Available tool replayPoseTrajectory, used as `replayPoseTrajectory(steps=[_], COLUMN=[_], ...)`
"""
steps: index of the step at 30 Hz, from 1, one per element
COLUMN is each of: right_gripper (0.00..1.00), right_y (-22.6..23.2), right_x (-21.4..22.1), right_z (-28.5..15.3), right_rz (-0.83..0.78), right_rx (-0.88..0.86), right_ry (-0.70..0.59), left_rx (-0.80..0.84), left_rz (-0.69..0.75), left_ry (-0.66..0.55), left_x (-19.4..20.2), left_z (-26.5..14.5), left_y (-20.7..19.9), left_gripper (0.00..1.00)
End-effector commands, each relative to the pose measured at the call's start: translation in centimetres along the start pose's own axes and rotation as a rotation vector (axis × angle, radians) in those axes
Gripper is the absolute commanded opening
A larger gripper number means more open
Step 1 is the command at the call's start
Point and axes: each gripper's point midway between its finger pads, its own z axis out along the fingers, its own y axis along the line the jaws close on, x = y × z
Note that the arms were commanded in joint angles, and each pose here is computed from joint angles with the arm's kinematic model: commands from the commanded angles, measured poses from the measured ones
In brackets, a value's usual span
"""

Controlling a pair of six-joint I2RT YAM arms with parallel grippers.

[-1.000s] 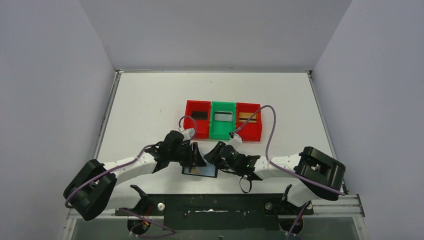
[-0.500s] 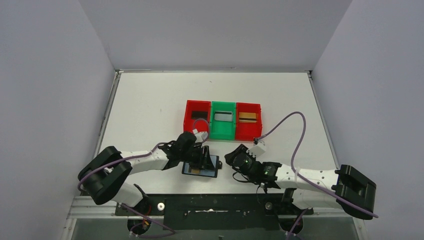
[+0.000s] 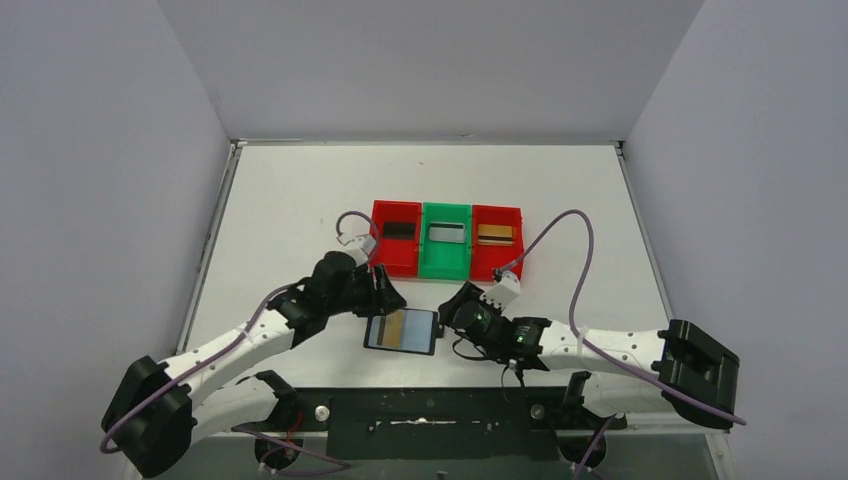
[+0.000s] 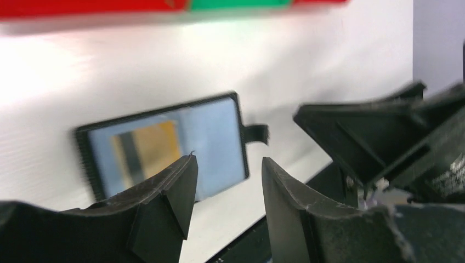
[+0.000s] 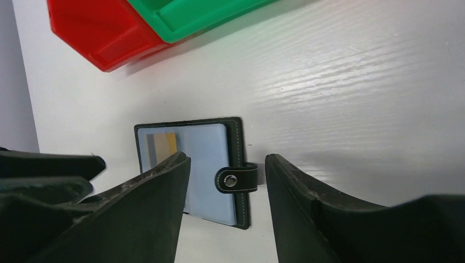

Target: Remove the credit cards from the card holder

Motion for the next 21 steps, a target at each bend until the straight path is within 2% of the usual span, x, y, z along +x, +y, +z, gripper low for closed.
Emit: replayPoseTrajectory(steps=[1, 4, 6, 8, 12, 21], right_gripper=[0.56, 0.63, 0.66, 0.67, 0.65, 0.51], right_y=[3.6, 4.7, 5.4, 6.0, 7.7, 11.2], right_x=[-0.8, -0.1, 0.3, 0.9, 2.4, 6.8], right_z=[-0.2, -0.1, 0.0, 0.3, 0.9, 2.3], right_rz=[-0.056, -0.090, -0.106, -0.121, -0.141, -0.181], right_rx=[-0.067, -0.094, -0.112, -0.128, -0.174, -0.292], right_ry=[-0.039, -0.018, -0.004, 0.022, 0.081, 0.241], left_rx=[-0.177, -0.265, -0.289, -0.296, -0.260, -0.174], left_rz=[-0.078, -0.148, -0.173, -0.190, -0.235, -0.289], left_ry=[-0.171, -0.277, -0.328, -0.354, -0.322, -0.178], left_x=[-3.8, -5.5, -6.0, -6.0, -4.7, -1.9], left_z=[-3.3, -5.7, -7.0, -7.6, -7.1, -5.0], left_y=[4.1, 6.7, 7.6, 8.1, 8.0, 7.2], left_gripper=[0.47, 0.55, 0.64, 0.67, 0.67, 0.58])
